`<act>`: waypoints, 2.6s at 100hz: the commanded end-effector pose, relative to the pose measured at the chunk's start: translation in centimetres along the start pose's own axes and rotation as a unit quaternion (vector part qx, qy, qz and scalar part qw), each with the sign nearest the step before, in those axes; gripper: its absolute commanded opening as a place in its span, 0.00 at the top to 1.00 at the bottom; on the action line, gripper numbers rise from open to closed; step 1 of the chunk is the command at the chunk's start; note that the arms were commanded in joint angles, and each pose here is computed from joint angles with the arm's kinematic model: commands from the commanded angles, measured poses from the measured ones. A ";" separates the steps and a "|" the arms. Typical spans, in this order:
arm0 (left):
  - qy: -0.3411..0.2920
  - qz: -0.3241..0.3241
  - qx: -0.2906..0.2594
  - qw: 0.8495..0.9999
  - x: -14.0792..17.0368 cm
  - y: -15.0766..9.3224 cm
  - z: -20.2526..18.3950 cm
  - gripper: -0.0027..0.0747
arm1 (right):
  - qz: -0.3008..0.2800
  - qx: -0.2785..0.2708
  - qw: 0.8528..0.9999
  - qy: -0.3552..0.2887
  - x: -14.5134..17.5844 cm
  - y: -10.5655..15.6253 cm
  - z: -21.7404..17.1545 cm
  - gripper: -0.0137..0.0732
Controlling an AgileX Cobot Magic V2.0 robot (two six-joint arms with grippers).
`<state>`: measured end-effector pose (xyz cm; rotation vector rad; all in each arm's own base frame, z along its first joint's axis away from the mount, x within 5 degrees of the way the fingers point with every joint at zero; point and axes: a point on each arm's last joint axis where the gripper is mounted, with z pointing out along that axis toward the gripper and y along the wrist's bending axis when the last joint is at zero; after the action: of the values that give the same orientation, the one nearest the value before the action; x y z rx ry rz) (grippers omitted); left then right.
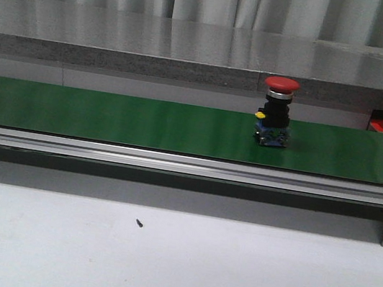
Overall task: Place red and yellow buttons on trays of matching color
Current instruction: 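Set the second red button on the belt start and open the left gripper, then grasp the first red button at the belt end with the right gripper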
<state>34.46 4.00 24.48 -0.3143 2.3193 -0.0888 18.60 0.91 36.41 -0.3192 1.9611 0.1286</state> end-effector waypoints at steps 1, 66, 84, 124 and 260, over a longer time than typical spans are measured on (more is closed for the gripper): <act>-0.081 0.009 0.021 0.996 -2.4 -1.6 -3.3 0.15 | 0.000 0.017 0.999 -0.039 -1.3 -0.2 -0.7 0.92; -0.219 0.047 0.076 0.972 1.0 -2.9 -19.3 0.15 | 0.000 0.017 0.999 -0.039 -1.3 -0.2 -0.7 0.92; -0.240 0.051 0.082 0.966 6.2 -1.8 -22.2 0.27 | 0.000 0.017 0.999 -0.039 -1.3 -0.2 -0.7 0.92; -0.242 0.059 0.093 0.964 13.0 -0.5 -24.3 0.99 | 0.018 0.009 0.999 -0.047 -1.4 -0.1 -0.7 0.92; -0.223 0.050 0.103 0.968 13.5 -0.6 -24.2 0.99 | 0.108 0.006 0.978 0.180 4.0 -8.5 17.3 0.15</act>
<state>8.08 -0.70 30.49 -0.0877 1.9435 -0.1662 34.02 -3.02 25.70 -0.1736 2.3820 0.2228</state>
